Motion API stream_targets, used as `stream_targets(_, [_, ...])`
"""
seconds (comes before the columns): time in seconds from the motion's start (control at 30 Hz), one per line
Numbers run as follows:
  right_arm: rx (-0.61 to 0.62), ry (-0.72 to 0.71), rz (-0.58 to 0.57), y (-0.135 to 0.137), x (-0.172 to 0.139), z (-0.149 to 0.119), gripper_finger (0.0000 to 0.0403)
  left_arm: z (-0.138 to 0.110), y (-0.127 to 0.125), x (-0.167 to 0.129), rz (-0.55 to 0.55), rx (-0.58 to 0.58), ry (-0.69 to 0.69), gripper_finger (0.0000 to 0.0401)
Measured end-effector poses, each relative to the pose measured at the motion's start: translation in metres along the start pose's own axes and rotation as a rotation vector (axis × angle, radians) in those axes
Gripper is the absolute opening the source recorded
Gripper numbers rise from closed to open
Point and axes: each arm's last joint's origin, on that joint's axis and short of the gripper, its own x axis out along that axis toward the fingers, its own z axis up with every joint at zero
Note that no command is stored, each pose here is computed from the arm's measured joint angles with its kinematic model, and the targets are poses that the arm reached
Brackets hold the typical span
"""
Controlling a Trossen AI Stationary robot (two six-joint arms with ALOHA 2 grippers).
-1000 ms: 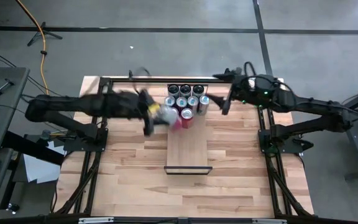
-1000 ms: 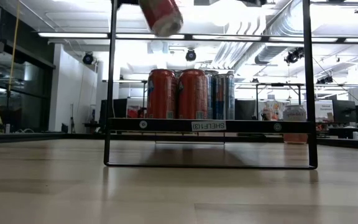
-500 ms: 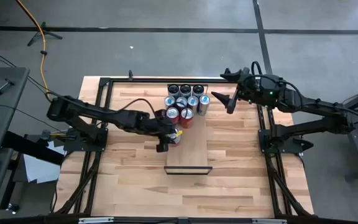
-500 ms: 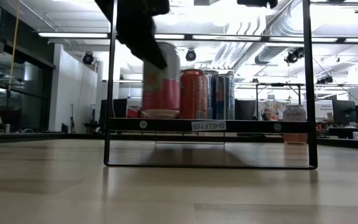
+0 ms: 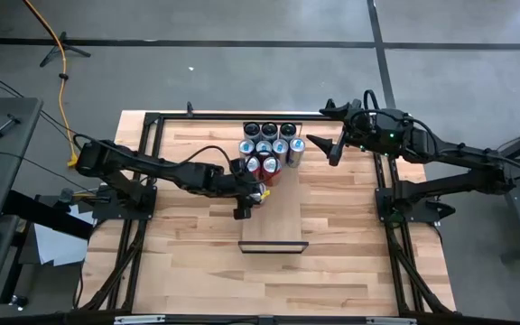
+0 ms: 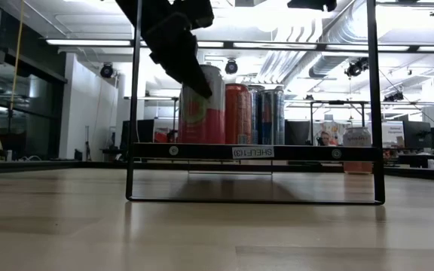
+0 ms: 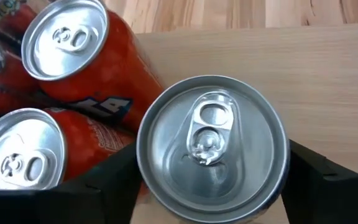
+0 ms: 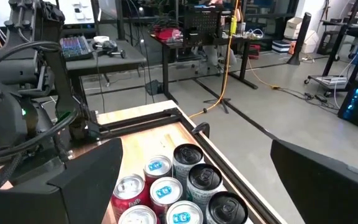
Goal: Place canned beverage on shelf
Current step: Put the left pink-white soda can on the shelf
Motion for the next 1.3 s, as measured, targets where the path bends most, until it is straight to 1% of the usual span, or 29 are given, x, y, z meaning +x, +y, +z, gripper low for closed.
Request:
stream_targets(0.1, [0.000,0.000,0.000,0.000,0.000,0.000,0.0397,-0.001,0.000,-0.001,-0.002,-0.010,0.006,0.0296])
stream_targets(0.2, [0.000,0.000,0.000,0.000,0.000,0.000,0.0397,0.001,0.001,-0.003,-0.004,-0.009,0.007,0.0316])
stream_targets(0.3, [0.005,0.000,0.000,0.000,0.000,0.000,0.0397,0.008,0.005,-0.009,-0.012,-0.028,-0.020,0.0326])
stream_targets(0.4, [0.017,0.000,0.000,0.000,0.000,0.000,0.0397,0.010,0.013,-0.016,-0.026,-0.057,0.001,0.0328])
stream_targets(0.47, [0.029,0.001,0.000,0.000,0.000,0.000,0.0397,0.014,0.019,-0.025,-0.036,-0.084,-0.017,0.0329])
stream_targets(0.53, [0.032,0.001,0.000,0.000,0.000,0.000,0.0397,0.017,0.026,-0.037,-0.030,-0.134,-0.045,0.0329])
stream_targets(0.6, [0.031,0.004,0.000,0.000,0.000,0.000,0.0397,0.018,0.033,-0.048,-0.009,-0.227,-0.075,0.0329])
stream_targets(0.63, [0.031,0.004,0.000,0.000,0.000,0.000,0.0397,0.018,0.035,-0.053,0.009,-0.287,-0.079,0.0329])
stream_targets(0.73, [0.031,0.011,0.000,0.000,0.000,-0.001,0.0397,0.016,0.040,-0.063,0.063,-0.517,-0.104,0.0330])
stream_targets(0.8, [0.030,0.015,-0.001,0.000,0.000,-0.001,0.0397,0.016,0.039,-0.065,0.070,-0.653,-0.109,0.0330])
stream_targets(0.9, [0.027,0.019,-0.001,0.000,0.000,-0.002,0.0397,0.017,0.029,-0.062,0.047,-0.777,-0.113,0.0330])
stream_targets(1.03, [0.017,0.023,-0.001,0.000,0.000,-0.002,0.0397,0.014,0.011,-0.048,0.056,-0.831,-0.068,0.0330])
stream_targets(1.13, [0.016,0.025,-0.001,0.000,0.001,-0.003,0.0397,0.013,0.003,-0.039,0.055,-0.871,-0.026,0.0330])
stream_targets(1.23, [0.014,0.030,-0.001,0.000,0.001,-0.003,0.0397,0.021,0.002,-0.038,0.087,-0.857,0.015,0.0330])
stream_targets(1.3, [0.009,0.040,-0.001,0.000,0.001,-0.004,0.0397,0.029,0.002,-0.037,0.124,-0.832,0.017,0.0330])
